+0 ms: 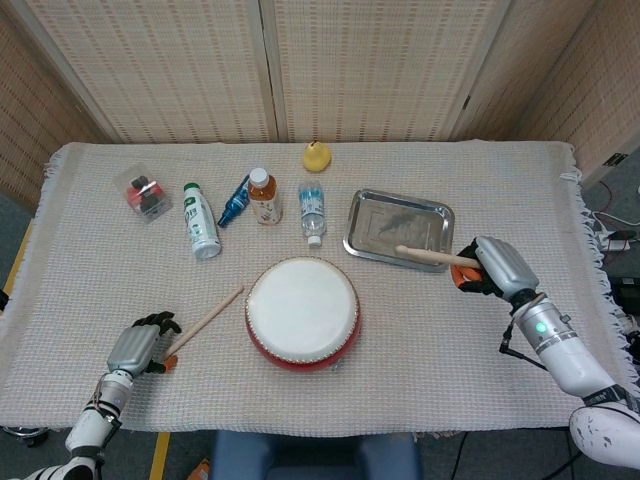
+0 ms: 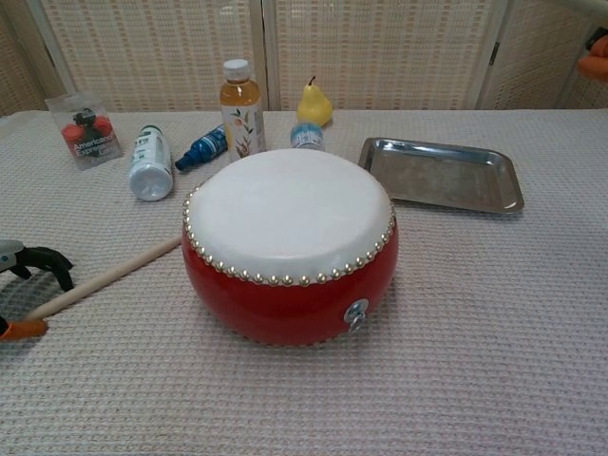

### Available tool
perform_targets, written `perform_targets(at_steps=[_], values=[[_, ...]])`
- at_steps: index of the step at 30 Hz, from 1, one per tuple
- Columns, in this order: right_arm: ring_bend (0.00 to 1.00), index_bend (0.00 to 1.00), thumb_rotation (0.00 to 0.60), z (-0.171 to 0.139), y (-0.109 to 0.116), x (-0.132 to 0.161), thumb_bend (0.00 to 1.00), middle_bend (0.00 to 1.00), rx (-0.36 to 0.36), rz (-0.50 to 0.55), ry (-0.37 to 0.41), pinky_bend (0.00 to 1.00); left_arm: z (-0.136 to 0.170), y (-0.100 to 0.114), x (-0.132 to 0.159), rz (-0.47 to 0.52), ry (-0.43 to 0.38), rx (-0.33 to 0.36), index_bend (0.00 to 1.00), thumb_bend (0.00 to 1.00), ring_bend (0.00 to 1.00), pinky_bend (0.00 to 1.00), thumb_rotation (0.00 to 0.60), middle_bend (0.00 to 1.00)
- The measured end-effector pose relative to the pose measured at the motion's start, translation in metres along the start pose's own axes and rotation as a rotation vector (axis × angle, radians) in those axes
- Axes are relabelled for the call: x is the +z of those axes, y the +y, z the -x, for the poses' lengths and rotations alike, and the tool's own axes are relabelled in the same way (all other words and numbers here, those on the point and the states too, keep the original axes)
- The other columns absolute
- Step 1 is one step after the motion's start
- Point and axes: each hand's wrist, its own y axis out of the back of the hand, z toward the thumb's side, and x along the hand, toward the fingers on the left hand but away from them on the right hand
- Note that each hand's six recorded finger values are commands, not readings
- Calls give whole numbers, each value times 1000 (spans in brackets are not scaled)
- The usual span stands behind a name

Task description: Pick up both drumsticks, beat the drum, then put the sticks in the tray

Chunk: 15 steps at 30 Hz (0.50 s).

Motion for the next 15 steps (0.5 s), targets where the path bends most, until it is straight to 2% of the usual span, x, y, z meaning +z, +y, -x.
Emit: perform_targets(at_steps=[1, 4, 15], values=[[1000, 1000, 600, 0, 0, 0, 784, 1000, -1, 1, 0, 1000, 0, 0, 0, 2, 0, 1, 508, 383, 119, 167, 600, 195], [1000, 1000, 600, 0, 1, -3, 784, 1000, -2, 15, -3, 1000, 0, 1, -3, 3, 5, 13, 565, 398, 143, 175, 600, 246], [1000, 1000, 600, 0, 6, -8, 784, 1000, -12, 50, 1, 1000, 14, 8, -26, -28, 18, 87, 646, 398, 175, 177, 600, 315]])
